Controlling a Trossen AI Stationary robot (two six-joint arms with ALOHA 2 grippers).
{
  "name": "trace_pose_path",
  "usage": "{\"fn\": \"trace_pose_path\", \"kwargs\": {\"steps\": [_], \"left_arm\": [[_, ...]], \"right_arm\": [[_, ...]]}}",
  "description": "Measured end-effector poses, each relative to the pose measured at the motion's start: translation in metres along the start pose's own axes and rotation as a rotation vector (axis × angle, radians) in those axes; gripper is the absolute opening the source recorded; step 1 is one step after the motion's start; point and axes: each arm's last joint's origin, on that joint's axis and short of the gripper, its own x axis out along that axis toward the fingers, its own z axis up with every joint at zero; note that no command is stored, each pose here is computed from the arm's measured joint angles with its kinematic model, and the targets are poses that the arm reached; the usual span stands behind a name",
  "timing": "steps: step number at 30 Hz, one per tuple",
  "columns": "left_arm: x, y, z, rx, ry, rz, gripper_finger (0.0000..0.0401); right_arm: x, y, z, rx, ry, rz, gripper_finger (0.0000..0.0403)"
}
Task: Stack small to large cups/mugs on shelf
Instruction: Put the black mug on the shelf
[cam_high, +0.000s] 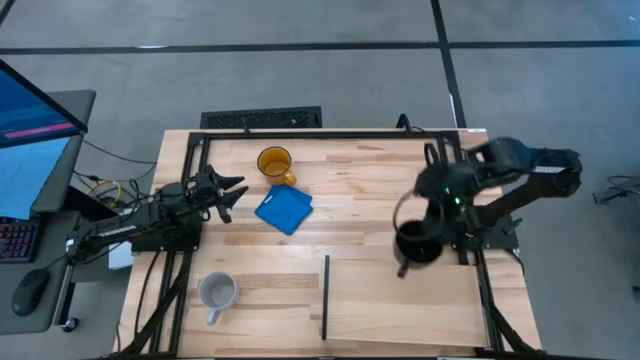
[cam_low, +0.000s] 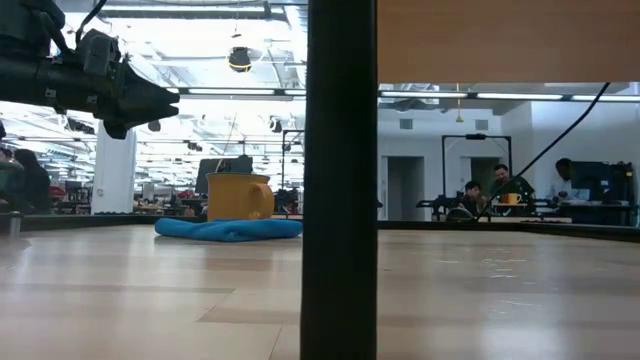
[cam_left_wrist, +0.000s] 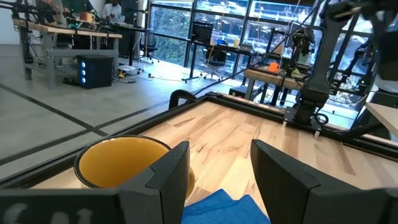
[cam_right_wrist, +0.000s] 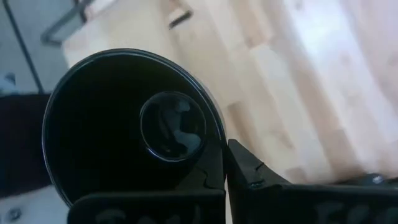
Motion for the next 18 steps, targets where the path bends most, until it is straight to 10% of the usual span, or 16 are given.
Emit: {"fn": "trace_pose_path", "kwargs": {"steps": [18], "left_arm": [[0.000,0.000,0.000,-0.001,0.000,0.000,0.0162]], "right_arm": [[0.016,0.067,-0.080,-0.054,0.012,-0.072,0.0009]]}}
